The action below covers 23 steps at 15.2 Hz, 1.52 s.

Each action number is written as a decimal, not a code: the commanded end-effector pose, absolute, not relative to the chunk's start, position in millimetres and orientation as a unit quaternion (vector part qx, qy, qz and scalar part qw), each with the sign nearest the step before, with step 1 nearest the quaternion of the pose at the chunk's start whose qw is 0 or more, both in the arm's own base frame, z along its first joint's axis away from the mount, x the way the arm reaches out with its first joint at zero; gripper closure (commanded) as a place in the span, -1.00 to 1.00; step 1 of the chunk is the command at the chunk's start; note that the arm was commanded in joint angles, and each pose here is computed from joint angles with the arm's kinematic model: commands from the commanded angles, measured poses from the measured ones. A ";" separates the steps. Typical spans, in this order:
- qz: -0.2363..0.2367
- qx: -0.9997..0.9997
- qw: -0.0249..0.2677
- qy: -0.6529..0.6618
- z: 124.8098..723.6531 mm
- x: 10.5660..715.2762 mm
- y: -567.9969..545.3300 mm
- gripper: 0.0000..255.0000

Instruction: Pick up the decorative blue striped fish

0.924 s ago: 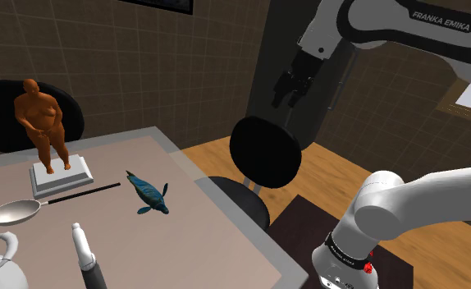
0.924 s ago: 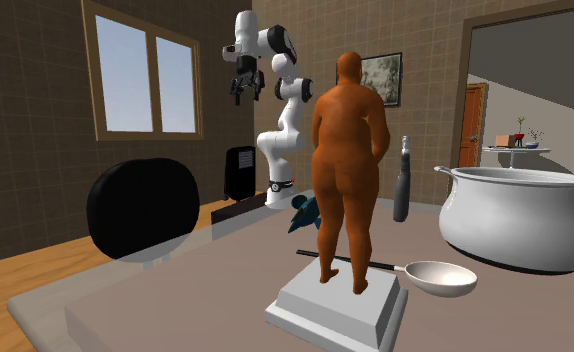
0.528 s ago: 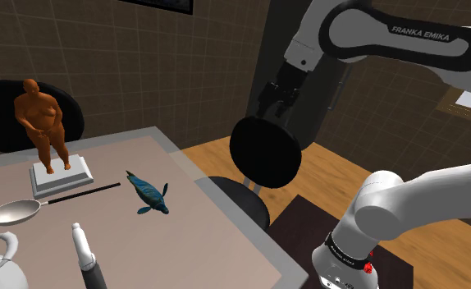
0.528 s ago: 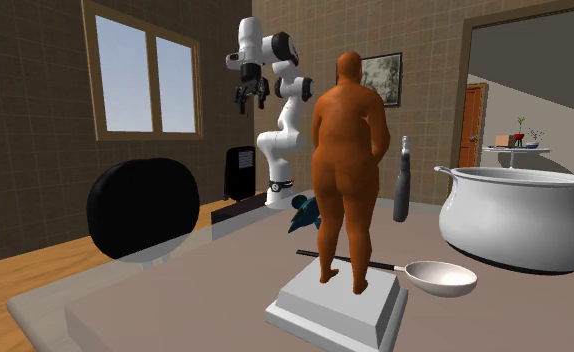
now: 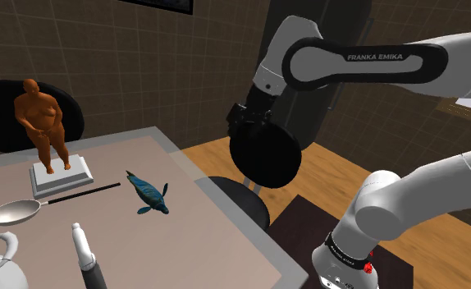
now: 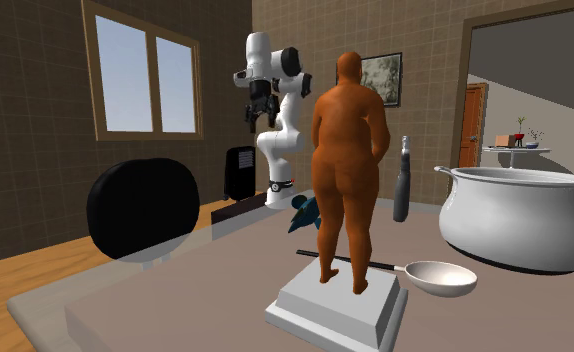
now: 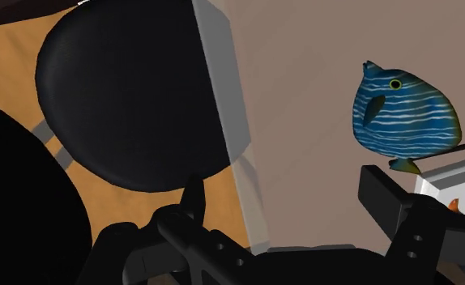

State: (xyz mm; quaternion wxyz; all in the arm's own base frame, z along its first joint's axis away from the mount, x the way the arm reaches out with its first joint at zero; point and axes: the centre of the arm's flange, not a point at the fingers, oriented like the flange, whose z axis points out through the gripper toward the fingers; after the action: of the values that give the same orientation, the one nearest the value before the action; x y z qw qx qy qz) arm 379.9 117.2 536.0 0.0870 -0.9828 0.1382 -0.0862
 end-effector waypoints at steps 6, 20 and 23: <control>-0.084 -0.973 0.108 0.184 479.0 418.3 174.4 -1.00; -0.078 -0.949 0.148 0.269 375.5 507.6 278.6 -1.00; -0.078 -0.949 0.148 0.269 359.7 507.6 278.6 -1.00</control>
State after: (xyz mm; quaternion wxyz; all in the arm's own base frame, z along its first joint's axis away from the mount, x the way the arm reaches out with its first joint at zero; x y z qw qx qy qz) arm 507.9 277.1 364.6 0.1471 -0.9489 0.2680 -0.0780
